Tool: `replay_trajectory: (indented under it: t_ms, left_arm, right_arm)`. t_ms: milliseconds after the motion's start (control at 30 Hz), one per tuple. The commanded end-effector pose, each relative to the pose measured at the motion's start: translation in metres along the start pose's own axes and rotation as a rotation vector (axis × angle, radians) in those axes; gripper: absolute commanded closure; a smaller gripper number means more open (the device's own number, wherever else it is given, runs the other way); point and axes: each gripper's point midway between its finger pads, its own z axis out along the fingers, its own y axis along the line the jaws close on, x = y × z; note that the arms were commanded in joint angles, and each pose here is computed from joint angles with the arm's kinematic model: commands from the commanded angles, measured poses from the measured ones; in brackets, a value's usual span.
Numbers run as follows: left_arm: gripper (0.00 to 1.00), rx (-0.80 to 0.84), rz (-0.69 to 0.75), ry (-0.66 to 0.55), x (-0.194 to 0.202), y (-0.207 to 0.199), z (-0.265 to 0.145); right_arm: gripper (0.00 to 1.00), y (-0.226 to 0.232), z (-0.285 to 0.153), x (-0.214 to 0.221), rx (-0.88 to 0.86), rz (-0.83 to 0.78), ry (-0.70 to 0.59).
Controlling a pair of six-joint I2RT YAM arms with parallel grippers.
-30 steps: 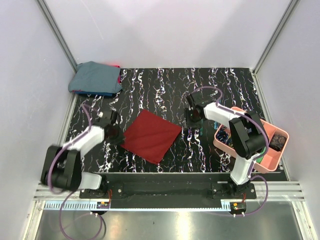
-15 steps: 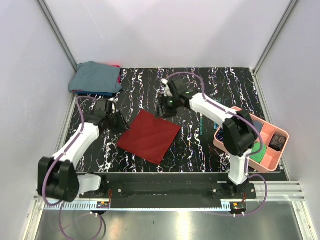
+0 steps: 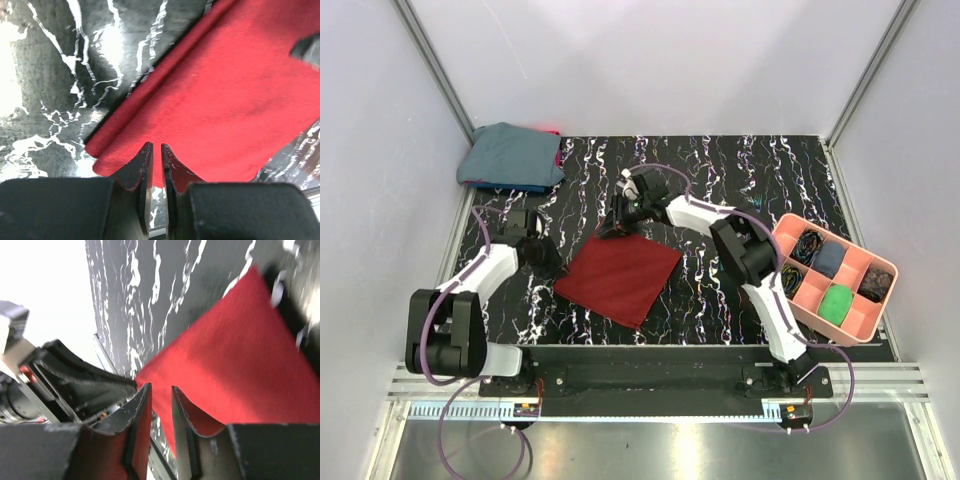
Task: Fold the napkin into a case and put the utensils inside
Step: Smooth out the square-folded napkin, then rotate the square-folded napkin at the center of the board.
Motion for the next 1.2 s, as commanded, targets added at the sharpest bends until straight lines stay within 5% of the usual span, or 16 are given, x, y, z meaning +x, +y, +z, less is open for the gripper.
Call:
replay_trajectory:
  t_ms: [0, 267, 500, 767, 1167]
  left_arm:
    - [0.85, -0.049, -0.004, -0.022, -0.003, 0.017, 0.011]
    - [0.89, -0.254, -0.113, 0.005, 0.009, 0.064, 0.028]
    - [0.86, -0.23, -0.09, -0.047, -0.006, 0.055, 0.014]
    - [0.32, -0.081, 0.051, -0.116, -0.033, 0.016, -0.031]
    - [0.23, -0.128, 0.079, 0.063, -0.022, 0.045, -0.006]
  right_arm:
    - [0.7, 0.032, 0.012, -0.029, -0.145, -0.067, -0.048]
    - [0.71, -0.004, 0.051, -0.06, -0.131, -0.038, -0.077]
    - [0.72, -0.035, 0.06, -0.082, -0.117, -0.013, -0.075]
    - [0.69, -0.005, 0.031, -0.112, -0.143, -0.06, -0.098]
    - [0.47, 0.052, -0.095, -0.092, -0.034, -0.16, -0.177]
